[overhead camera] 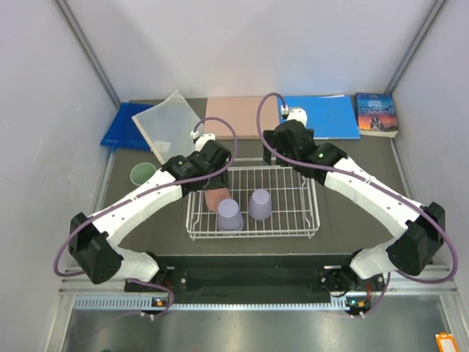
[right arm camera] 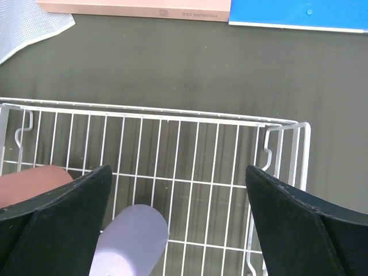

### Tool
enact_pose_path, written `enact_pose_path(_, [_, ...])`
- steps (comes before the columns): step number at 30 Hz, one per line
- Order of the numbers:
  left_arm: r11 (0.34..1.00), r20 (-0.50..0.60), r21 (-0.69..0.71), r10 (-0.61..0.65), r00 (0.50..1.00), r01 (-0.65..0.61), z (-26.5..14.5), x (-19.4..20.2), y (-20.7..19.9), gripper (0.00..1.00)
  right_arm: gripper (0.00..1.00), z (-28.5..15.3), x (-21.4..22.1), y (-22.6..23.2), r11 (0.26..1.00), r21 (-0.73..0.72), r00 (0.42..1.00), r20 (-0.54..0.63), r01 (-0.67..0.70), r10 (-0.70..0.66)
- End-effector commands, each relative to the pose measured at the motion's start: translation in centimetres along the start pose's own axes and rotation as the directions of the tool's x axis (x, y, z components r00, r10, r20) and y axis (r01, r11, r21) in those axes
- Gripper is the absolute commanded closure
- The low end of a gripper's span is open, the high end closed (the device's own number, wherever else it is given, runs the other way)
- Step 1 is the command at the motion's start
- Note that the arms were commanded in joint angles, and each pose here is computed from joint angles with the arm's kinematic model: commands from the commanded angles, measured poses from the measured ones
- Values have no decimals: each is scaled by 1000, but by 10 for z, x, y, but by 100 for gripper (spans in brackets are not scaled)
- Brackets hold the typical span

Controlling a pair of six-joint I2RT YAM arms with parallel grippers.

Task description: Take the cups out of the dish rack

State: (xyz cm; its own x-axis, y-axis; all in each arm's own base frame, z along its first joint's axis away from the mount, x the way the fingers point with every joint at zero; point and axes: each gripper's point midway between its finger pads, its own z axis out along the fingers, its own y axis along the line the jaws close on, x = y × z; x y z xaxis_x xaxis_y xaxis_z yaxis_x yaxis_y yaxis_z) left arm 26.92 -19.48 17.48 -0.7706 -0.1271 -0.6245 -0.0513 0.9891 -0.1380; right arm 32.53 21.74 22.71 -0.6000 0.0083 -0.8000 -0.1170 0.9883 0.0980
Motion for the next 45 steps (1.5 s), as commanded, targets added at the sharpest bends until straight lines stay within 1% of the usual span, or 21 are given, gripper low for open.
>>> enact_pose_path(1, [1000,70,7,-11,997,11,-23,-29,-3,100,3,-13,-26,9,999,-26,997,79,-19,21])
enact_pose_path(9, [996,259,71,-73,963,57,-94,-100,-6,100,2,-23,-46,11,999,-35,992,119,-33,37])
enact_pose_path(13, [969,362,226,-178,915,99,-125,-131,-22,100,5,-25,-48,16,994,-71,985,147,-79,89])
enact_pose_path(14, [962,358,257,-185,915,94,-122,-128,-26,100,6,-26,-45,26,987,-142,986,135,-81,100])
enact_pose_path(15, [944,358,317,-205,911,88,-126,-130,-35,100,7,-37,-65,32,968,-222,966,201,-115,161])
enact_pose_path(18, [892,378,438,-297,877,114,-134,-146,-44,100,6,-44,-71,41,897,-397,946,167,-192,276])
enact_pose_path(19, [858,331,502,-306,892,108,-134,-139,-53,100,6,-44,-71,42,872,-430,938,136,-235,320])
enact_pose_path(20, [819,339,563,-348,874,108,-140,-150,-60,100,6,-50,-70,51,831,-503,940,97,-239,328])
enact_pose_path(23, [725,292,671,-453,842,157,-145,-162,-55,100,6,-62,-83,48,753,-595,901,110,-279,421])
enact_pose_path(24, [710,302,679,-500,812,185,-143,-173,-42,100,7,-76,-101,46,703,-651,864,141,-287,483])
enact_pose_path(25, [656,278,728,-544,792,196,-156,-175,-40,100,9,-74,-96,44,674,-675,856,121,-301,503])
enact_pose_path(26, [627,229,752,-540,810,206,-145,-162,-41,100,11,-85,-92,54,602,-744,866,64,-290,497])
enact_pose_path(27, [576,252,797,-593,765,184,-155,-180,-34,100,13,-96,-112,48,495,-809,811,40,-316,583])
enact_pose_path(29, [461,145,860,-629,764,216,-155,-170,-34,100,21,-91,-91,46,378,-847,787,-75,-375,612])
enact_pose_path(30, [405,154,897,-663,732,178,-166,-182,-28,100,24,-106,-106,42,280,-892,744,-88,-355,663])
enact_pose_path(31, [330,62,913,-693,718,239,-155,-173,-27,100,32,-99,-95,40,255,-890,736,-121,-377,666])
enact_pose_path(32, [273,29,936,-692,721,224,-159,-169,-28,100,37,-106,-96,43,223,-909,746,-128,-352,653])
enact_pose_path(34, [161,-59,956,-716,695,247,-157,-167,-30,100,47,-105,-93,47,191,-915,754,-160,-356,637])
enact_pose_path(38, [70,-178,956,-635,752,285,-146,-159,-47,100,41,-109,-95,54,208,-922,787,-144,-327,599])
enact_pose_path(40, [54,-215,948,-616,758,313,-138,-157,-51,100,38,-113,-101,53,237,-928,801,-96,-286,591])
enact_pose_path(45, [97,-215,936,-602,769,338,-125,-154,-53,100,36,-112,-105,54,262,-927,810,-69,-268,583])
